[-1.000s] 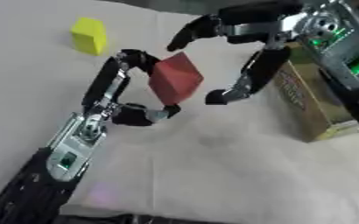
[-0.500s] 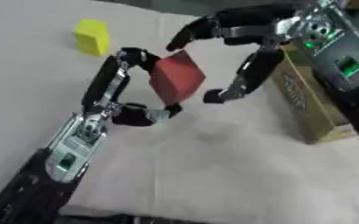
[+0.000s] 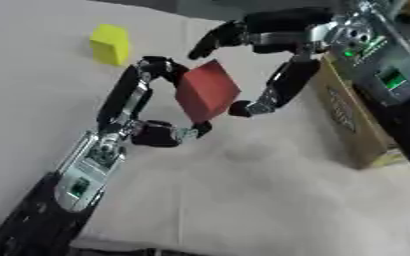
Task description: Pick up the objects with one hand, pass them to the other hand, and then place them into the box on the other side of the table.
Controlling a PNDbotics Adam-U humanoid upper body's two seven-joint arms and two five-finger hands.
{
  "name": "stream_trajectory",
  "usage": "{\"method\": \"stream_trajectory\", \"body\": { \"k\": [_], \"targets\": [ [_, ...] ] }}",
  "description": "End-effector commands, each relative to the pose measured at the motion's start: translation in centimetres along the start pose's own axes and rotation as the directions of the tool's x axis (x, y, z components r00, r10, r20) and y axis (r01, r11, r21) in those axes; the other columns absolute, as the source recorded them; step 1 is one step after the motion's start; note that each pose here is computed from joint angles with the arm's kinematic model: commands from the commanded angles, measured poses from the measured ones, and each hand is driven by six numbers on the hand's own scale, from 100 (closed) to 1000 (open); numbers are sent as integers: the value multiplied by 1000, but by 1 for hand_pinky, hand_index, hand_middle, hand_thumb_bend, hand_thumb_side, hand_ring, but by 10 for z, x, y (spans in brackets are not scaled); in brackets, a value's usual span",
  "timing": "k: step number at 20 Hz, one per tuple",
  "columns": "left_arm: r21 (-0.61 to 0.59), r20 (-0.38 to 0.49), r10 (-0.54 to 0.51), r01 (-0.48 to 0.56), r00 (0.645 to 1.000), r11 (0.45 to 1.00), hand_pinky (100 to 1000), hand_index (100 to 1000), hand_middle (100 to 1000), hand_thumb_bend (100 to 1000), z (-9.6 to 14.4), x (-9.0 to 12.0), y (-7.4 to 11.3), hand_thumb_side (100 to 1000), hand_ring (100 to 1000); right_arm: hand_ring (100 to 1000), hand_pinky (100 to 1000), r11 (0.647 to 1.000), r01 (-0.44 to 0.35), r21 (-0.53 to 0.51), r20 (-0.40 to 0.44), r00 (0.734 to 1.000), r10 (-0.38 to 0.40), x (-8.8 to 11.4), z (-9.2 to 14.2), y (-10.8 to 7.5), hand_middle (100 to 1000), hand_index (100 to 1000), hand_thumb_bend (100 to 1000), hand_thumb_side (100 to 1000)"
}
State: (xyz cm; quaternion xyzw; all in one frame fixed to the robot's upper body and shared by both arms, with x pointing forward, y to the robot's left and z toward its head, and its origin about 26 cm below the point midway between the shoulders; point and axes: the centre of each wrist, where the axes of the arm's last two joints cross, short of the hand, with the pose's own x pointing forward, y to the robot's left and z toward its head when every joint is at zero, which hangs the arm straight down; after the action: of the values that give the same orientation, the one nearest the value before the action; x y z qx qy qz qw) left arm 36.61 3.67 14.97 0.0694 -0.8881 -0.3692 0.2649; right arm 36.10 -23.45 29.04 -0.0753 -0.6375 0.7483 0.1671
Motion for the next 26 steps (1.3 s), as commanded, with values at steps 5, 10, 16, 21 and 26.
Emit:
{"method": "stream_trajectory", "body": {
  "k": [5,10,16,21,26],
  "targets": [
    [12,44,9,-10,999,1000,599,469,392,100,-11,12,2,100,548,906,1000,1000,-23,-3,-11,1000,23,1,2,-9,862,920,330,245],
    [8,53,16,-16,998,1000,600,468,392,100,-13,15,0,101,548,903,1000,1000,-11,-1,-12,1000,11,1,0,-8,848,906,318,227],
    [5,64,28,-28,998,1000,600,468,391,100,-16,19,-4,105,548,900,1000,1000,0,4,-12,1000,0,1,-1,-7,839,897,305,214],
    [2,72,37,-38,997,999,600,468,392,100,-18,22,-6,108,549,899,1000,1000,6,11,-15,1000,-6,0,-2,-6,833,894,296,206],
    [1,73,42,-42,996,999,601,468,392,100,-19,24,-8,109,549,895,1000,1000,15,14,-17,1000,-15,-1,-3,-5,796,874,275,187]
  ]
}}
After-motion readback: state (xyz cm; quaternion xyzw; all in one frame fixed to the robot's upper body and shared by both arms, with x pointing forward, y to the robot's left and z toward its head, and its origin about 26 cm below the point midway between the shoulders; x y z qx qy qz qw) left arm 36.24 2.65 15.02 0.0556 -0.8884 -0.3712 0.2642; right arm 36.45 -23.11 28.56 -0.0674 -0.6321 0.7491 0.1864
